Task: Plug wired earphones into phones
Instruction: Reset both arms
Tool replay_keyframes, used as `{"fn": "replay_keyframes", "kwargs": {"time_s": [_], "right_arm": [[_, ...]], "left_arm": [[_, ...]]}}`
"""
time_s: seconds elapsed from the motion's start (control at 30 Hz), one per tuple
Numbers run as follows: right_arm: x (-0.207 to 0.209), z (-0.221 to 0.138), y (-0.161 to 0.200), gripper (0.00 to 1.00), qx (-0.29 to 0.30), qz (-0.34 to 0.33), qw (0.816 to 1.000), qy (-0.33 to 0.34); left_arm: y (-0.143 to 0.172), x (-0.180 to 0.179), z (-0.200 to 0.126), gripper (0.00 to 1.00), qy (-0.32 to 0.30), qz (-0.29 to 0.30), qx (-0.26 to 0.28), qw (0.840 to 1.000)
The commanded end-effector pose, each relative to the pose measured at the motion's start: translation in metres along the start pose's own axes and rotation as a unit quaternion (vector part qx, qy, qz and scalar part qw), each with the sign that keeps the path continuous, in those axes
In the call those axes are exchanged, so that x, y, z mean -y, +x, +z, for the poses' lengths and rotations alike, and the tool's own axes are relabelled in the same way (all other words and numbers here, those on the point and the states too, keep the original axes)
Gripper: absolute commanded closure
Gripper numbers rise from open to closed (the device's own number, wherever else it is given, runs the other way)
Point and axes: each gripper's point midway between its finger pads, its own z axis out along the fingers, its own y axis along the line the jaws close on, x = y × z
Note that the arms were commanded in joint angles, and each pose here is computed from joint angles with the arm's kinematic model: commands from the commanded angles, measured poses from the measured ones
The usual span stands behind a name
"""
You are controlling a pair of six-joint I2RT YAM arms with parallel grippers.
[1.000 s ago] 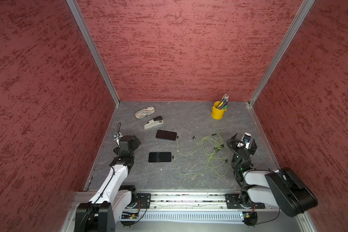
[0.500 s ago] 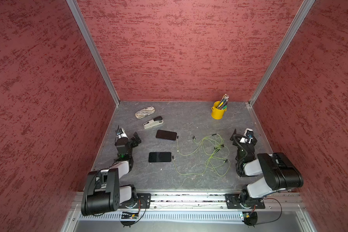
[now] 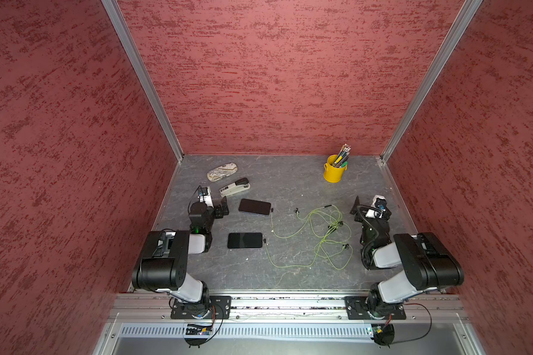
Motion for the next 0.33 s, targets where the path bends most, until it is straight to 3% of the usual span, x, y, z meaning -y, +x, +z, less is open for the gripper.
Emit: {"fn": "replay_keyframes", "kwargs": {"time_s": [0.0,0.3], "right_arm": [[-0.0018,0.0028,-0.0092,0.01,0.016,0.006,1.000,-0.005],[-0.0004,0.0037,-0.0093,0.01,0.015,0.010,1.000,-0.006]], "left_arm": [[-0.0104,-0.0020,-0.0001,0.01,-0.007,0.013,0.019,1.000],[-0.0113,-0.0018,0.0002,0.01,-0.007,0.012,0.021,1.000]]}}
